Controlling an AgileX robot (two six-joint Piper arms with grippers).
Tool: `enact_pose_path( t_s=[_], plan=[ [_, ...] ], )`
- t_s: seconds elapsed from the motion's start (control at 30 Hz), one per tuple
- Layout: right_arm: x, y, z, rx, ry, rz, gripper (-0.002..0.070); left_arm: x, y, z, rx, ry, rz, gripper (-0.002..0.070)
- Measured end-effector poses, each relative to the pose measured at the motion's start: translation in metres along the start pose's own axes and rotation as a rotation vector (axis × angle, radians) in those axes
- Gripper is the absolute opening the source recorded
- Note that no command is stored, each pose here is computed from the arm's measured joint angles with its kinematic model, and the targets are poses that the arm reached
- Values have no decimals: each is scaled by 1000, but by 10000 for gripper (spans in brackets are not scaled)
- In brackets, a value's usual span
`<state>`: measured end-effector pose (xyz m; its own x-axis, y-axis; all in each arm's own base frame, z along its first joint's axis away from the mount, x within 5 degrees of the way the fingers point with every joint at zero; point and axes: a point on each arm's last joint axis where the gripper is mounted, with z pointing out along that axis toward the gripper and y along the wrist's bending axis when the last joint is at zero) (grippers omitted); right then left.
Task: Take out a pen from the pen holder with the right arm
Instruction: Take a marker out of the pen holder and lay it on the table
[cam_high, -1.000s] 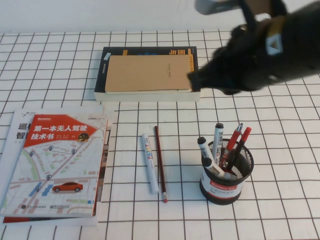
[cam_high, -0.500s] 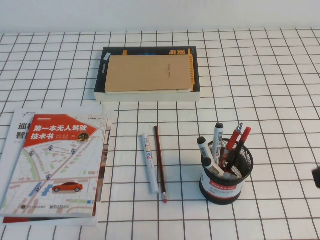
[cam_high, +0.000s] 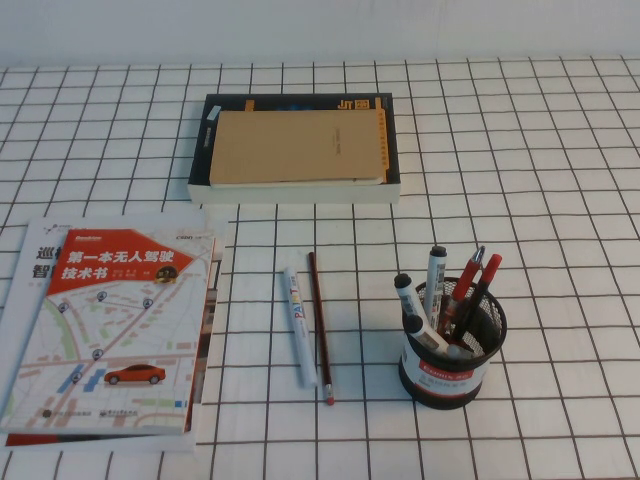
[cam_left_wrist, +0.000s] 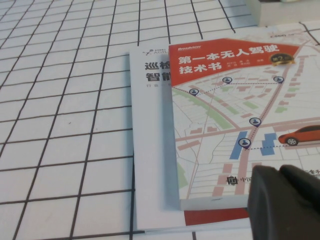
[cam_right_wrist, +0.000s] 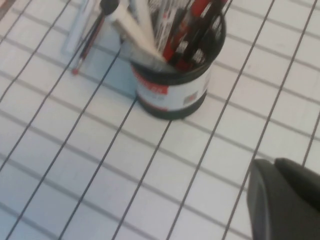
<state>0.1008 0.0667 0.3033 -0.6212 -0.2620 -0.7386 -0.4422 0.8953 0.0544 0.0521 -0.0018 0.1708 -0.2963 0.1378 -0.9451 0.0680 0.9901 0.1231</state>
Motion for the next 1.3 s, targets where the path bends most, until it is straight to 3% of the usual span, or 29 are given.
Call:
enact_pose_path(
  t_s=[0.37,0.53,0.73,1.3],
  plan=[
    [78,-44,28,245,-398,200,-15,0,0,0,0,0,0,-4],
    [113,-47,36,309,-540,220,-15,0,0,0,0,0,0,-4],
    [121,-46,27,349,-669,221,-15,0,0,0,0,0,0,-4],
    [130,-45,25,386,-632,190,-15,0,0,0,0,0,0,-4]
  ],
)
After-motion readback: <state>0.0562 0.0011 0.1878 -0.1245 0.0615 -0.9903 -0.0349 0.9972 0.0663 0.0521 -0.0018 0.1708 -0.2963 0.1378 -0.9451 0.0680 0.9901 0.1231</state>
